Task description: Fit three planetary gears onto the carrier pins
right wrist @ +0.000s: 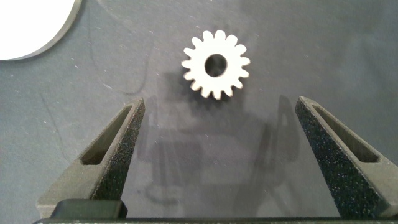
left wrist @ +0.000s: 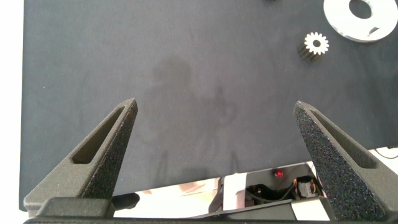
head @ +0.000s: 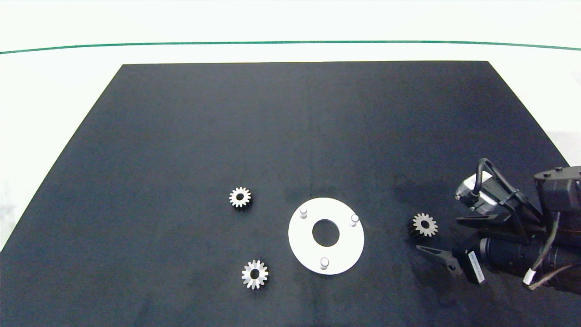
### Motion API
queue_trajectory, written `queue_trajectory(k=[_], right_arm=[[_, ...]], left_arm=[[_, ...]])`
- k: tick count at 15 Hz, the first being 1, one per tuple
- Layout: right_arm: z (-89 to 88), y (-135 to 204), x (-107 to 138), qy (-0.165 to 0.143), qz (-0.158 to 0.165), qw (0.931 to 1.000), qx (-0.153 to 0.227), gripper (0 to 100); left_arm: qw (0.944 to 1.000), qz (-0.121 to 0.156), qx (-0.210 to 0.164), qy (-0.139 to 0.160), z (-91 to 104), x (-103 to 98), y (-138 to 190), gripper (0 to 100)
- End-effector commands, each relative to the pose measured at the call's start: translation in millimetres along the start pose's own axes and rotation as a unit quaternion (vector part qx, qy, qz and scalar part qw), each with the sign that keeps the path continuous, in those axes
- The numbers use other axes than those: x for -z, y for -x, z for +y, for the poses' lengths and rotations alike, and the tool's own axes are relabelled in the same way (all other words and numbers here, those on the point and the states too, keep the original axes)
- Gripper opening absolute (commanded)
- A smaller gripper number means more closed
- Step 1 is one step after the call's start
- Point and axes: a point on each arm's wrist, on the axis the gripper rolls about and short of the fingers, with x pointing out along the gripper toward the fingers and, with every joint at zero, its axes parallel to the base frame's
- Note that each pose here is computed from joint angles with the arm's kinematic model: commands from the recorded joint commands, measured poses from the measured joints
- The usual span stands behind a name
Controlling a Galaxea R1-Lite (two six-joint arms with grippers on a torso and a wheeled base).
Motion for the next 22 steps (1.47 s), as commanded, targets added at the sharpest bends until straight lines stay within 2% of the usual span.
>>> queue_trajectory(k=[1, 7, 11, 22], right_arm=[[0.7, -11, -7, 0.002, 0.003, 1.0, -0.003, 100], [1.2, -24, -12, 0.004, 0.01, 0.9999, -0.005, 98], [1.5, -33, -16, 0.004, 0.004, 1.0, -0.003, 89], [1.7, -36, -18, 0.006, 0.004, 1.0, -0.002, 68]], left_arm=[[1.0, 0.001, 0.0, 0.0, 0.0, 0, 0, 100], [1.0, -0.003, -0.001, 0.0, -0.1, 1, 2, 100], [1.0, -0.009, 0.0, -0.001, -0.2, 1, 3, 100], [1.0, -0.004, 0.0, -0.002, -0.2, 2, 2, 100]])
